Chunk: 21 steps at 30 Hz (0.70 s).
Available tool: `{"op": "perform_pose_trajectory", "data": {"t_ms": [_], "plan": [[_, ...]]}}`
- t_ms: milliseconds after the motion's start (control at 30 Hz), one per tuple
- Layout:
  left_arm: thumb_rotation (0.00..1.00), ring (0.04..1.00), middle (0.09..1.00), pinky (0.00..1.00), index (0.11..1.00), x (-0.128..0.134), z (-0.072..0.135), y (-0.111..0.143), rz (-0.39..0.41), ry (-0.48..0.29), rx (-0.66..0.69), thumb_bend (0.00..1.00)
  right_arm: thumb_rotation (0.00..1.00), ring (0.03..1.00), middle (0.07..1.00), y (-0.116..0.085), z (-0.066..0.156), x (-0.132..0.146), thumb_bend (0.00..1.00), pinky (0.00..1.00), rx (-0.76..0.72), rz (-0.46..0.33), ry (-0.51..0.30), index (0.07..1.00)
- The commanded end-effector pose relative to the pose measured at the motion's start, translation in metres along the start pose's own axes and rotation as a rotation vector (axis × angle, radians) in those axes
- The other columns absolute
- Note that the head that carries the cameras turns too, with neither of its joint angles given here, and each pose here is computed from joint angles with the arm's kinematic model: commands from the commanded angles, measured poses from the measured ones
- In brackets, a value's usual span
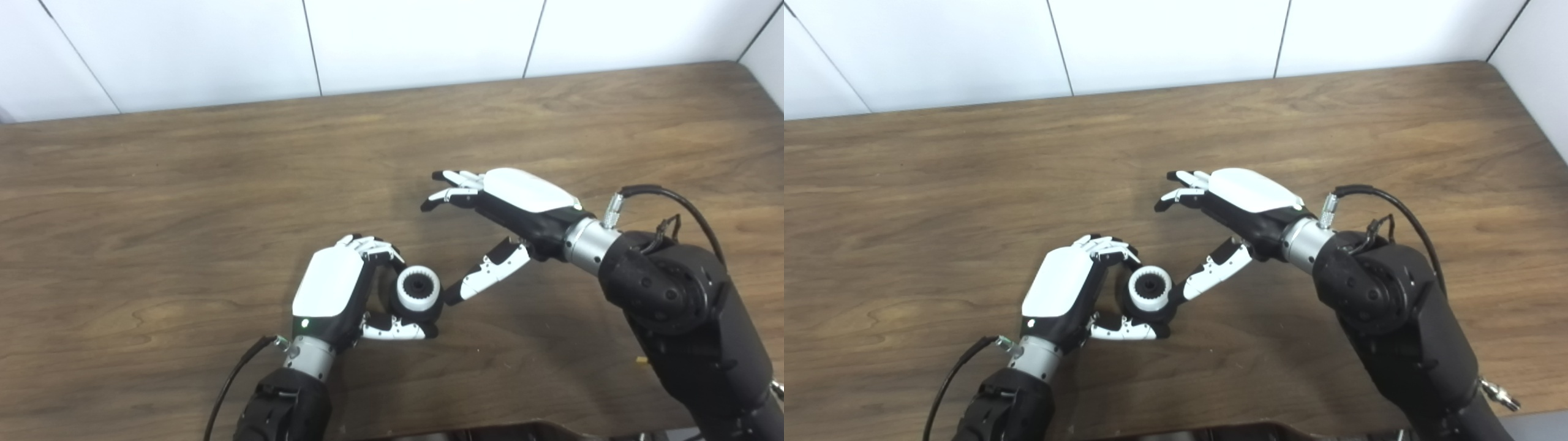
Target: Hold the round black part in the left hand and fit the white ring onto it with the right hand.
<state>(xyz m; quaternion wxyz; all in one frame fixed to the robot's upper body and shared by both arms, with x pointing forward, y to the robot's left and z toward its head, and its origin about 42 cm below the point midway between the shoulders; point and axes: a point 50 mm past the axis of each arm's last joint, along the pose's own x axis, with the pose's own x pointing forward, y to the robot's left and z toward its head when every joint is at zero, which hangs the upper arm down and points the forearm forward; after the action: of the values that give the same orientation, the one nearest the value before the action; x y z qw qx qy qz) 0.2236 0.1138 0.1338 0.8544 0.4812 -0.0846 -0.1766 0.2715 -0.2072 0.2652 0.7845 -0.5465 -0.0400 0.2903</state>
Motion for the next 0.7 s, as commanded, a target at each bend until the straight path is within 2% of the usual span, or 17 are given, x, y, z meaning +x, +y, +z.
{"op": "perform_pose_trajectory", "data": {"t_ms": [0,33,233,667], "plan": [[0.18,0.809,0.765,0.9,0.739,-0.0058,-0.0056,-0.0123,-0.113,0.045,0.016,0.81,0.55,1.0,0.999,-0.0099,0.0013,-0.0026,0.98,1.0,-0.025,-0.05,-0.013,0.85],[0.21,0.818,0.779,0.91,0.779,-0.0054,-0.0051,-0.0123,-0.121,0.047,0.019,0.84,0.56,1.0,1.0,-0.0099,0.0006,-0.0024,0.98,1.0,-0.024,-0.049,-0.012,0.852],[0.27,0.839,0.821,0.91,0.882,-0.0044,-0.0038,-0.0121,-0.153,0.057,0.041,0.92,0.56,1.0,1.0,-0.0101,-0.0012,-0.0015,0.99,1.0,-0.022,-0.047,0.0,0.856],[0.28,0.854,0.845,0.9,0.92,-0.0039,-0.004,-0.0108,-0.172,0.071,0.063,0.97,0.55,1.0,1.0,-0.0087,-0.0072,0.0029,0.99,1.0,-0.024,-0.046,0.007,0.851]]}}
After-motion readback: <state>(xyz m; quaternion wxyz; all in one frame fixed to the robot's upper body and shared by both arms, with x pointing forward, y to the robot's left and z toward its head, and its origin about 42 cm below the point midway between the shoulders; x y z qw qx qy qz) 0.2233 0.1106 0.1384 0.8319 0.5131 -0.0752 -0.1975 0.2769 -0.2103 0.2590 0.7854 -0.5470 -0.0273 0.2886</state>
